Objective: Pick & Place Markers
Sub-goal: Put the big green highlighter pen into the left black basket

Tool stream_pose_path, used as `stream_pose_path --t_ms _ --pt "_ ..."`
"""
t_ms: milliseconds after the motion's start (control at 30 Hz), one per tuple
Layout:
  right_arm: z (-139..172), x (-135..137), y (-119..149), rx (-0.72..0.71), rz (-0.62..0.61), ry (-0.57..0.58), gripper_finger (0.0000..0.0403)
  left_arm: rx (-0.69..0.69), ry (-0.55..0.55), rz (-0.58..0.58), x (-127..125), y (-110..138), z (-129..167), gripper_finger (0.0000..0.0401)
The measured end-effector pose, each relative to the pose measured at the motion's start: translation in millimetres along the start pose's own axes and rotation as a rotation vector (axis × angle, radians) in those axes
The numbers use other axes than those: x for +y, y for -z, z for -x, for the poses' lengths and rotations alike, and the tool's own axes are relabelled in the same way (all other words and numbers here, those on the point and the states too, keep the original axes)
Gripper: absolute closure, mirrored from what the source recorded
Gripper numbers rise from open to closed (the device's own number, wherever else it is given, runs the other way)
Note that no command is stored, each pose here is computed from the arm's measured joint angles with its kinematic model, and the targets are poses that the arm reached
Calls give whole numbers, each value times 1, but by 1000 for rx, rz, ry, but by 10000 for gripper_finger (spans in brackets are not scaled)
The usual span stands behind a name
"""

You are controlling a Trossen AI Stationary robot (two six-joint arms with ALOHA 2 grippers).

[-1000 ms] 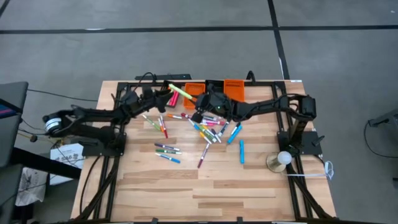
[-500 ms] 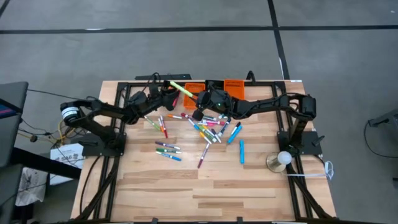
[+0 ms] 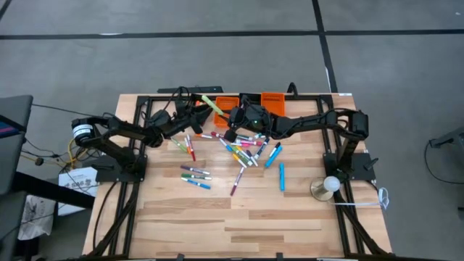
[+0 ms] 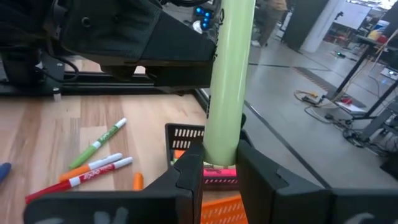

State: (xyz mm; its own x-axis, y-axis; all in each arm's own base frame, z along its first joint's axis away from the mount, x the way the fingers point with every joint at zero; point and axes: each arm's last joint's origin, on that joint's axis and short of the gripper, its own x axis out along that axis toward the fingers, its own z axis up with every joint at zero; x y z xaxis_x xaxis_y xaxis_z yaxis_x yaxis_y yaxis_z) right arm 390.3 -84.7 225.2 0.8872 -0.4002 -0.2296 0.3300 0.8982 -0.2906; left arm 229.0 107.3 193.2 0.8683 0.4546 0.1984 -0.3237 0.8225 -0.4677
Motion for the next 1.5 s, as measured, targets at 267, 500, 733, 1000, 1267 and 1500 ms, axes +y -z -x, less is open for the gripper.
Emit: stream_pose_path --t_ms 267,500,733,1000,1267,1500 --pt "0 0 0 -2 -8 -9 337 -2 3 0 -1 0 0 211" --pt "0 0 0 -1 -7 -12 337 5 19 0 -1 0 0 211" --pt "0 0 1 -1 -6 -15 337 6 23 0 -2 0 0 211" --pt "0 0 0 -10 -5 -23 337 7 52 2 -6 1 0 211" --pt "0 2 0 -16 -7 -51 337 6 84 -24 -10 0 -2 211" --pt "0 3 0 -19 -11 -66 337 9 90 -32 -10 0 -2 211"
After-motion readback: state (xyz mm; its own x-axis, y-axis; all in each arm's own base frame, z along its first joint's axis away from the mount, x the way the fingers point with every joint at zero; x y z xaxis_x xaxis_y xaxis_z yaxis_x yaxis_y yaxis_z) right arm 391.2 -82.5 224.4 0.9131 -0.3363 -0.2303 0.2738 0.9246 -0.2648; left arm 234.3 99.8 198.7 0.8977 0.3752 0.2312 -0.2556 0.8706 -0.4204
